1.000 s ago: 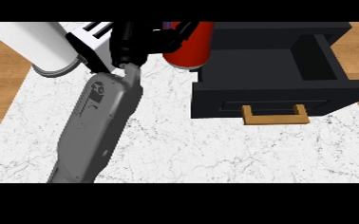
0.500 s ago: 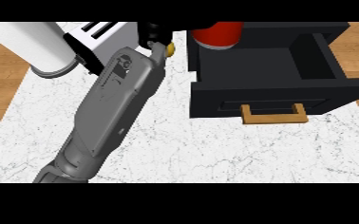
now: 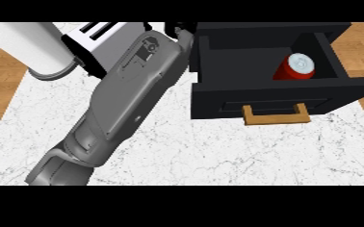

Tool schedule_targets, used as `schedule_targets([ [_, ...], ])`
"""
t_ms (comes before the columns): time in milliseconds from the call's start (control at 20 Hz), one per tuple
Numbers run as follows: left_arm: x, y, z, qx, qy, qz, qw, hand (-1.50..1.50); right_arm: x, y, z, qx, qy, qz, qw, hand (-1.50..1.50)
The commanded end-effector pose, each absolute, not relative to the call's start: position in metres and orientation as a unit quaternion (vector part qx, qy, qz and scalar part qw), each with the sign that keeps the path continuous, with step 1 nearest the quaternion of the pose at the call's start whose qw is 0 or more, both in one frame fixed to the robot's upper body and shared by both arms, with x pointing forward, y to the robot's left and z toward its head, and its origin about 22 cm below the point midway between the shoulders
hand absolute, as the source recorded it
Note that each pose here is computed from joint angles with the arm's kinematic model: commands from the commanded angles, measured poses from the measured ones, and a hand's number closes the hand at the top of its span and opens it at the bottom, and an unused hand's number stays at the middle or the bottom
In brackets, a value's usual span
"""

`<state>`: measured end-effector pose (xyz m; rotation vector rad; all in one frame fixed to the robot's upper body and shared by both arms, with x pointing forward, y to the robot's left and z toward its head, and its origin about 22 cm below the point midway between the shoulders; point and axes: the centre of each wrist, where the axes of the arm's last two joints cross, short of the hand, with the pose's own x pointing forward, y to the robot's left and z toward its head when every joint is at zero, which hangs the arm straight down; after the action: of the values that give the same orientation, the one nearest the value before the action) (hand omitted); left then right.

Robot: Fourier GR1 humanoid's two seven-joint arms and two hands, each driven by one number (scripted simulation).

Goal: Pick up the can, place it into the drawer and close the drawer

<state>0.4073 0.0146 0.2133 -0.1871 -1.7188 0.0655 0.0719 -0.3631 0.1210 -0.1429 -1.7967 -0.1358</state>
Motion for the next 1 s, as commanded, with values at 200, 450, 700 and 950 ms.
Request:
schedule_targets([
  [200,0.406,-0.016,0.223,-0.069,-0.752,0.023,0.655,1.5,0.087,-0.362,0.12,-0.053,-0.78,-0.05,0.621,-1.5],
  [450,0.414,-0.019,0.223,-0.049,-0.745,0.025,0.665,1.5,0.082,-0.359,0.126,-0.053,-0.785,-0.052,0.615,-1.5],
  [700,0.415,-0.01,0.181,-0.053,-0.737,0.013,0.673,1.5,0.087,-0.354,0.13,-0.054,-0.786,-0.055,0.614,-1.5],
  [950,0.421,-0.014,0.188,-0.02,-0.736,0.011,0.676,1.5,0.09,-0.362,0.119,-0.045,-0.782,-0.042,0.62,-1.5],
])
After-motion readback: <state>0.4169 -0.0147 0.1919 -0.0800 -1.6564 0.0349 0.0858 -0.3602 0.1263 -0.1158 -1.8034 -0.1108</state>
